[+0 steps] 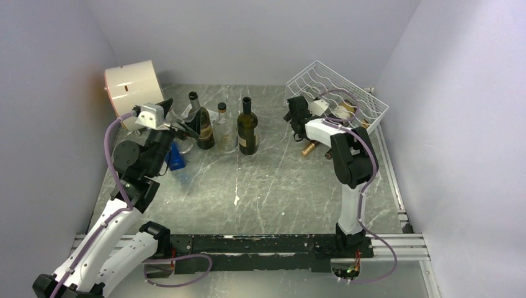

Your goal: Take the wine bottle off the wine rack

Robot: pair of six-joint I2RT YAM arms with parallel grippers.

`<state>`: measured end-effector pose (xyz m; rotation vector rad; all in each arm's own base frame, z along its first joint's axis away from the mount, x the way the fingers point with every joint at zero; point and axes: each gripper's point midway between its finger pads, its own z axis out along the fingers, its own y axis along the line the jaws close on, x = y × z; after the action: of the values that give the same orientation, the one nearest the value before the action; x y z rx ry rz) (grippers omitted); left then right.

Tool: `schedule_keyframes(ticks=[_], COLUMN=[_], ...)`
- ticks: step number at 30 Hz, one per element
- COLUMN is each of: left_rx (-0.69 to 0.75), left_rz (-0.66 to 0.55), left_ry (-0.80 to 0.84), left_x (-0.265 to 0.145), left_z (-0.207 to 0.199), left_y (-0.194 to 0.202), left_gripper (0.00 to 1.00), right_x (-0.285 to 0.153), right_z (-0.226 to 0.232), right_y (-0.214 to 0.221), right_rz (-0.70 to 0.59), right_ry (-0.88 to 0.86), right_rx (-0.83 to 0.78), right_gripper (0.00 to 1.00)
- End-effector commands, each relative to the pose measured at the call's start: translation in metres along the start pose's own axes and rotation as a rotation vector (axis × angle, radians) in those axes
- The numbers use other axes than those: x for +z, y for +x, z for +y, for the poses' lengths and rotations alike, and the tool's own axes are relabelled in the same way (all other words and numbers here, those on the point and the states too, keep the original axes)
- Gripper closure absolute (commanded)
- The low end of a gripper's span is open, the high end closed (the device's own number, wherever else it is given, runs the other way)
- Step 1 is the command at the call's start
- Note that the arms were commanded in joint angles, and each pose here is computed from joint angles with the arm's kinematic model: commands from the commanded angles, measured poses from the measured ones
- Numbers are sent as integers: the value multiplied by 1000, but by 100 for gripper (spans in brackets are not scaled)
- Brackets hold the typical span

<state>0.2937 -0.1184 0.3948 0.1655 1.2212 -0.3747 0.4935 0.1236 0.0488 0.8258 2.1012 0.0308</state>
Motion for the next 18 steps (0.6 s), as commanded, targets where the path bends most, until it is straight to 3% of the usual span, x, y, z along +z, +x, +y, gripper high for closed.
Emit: schedule_keyframes(ticks=[1,10,14,18], left_rx=[4,-5,8,17], left_rz=[-41,-56,-66,-62], left_ry=[10,42,38,21], left_x=[1,-1,-3,-2], left_z=[-2,-8,-6,1], left_y=[-10,-20,-22,-21], left_gripper=[0,0,0,1], right_x=[18,36,42,44], right_z=[1,-13,-16,-16], right_y=[-13,-14,-12,-18], right_rz=[-72,-136,-136,-149], right_ry=[25,59,51,66], right_rx=[81,109,146,168], right_gripper=[8,14,28,30])
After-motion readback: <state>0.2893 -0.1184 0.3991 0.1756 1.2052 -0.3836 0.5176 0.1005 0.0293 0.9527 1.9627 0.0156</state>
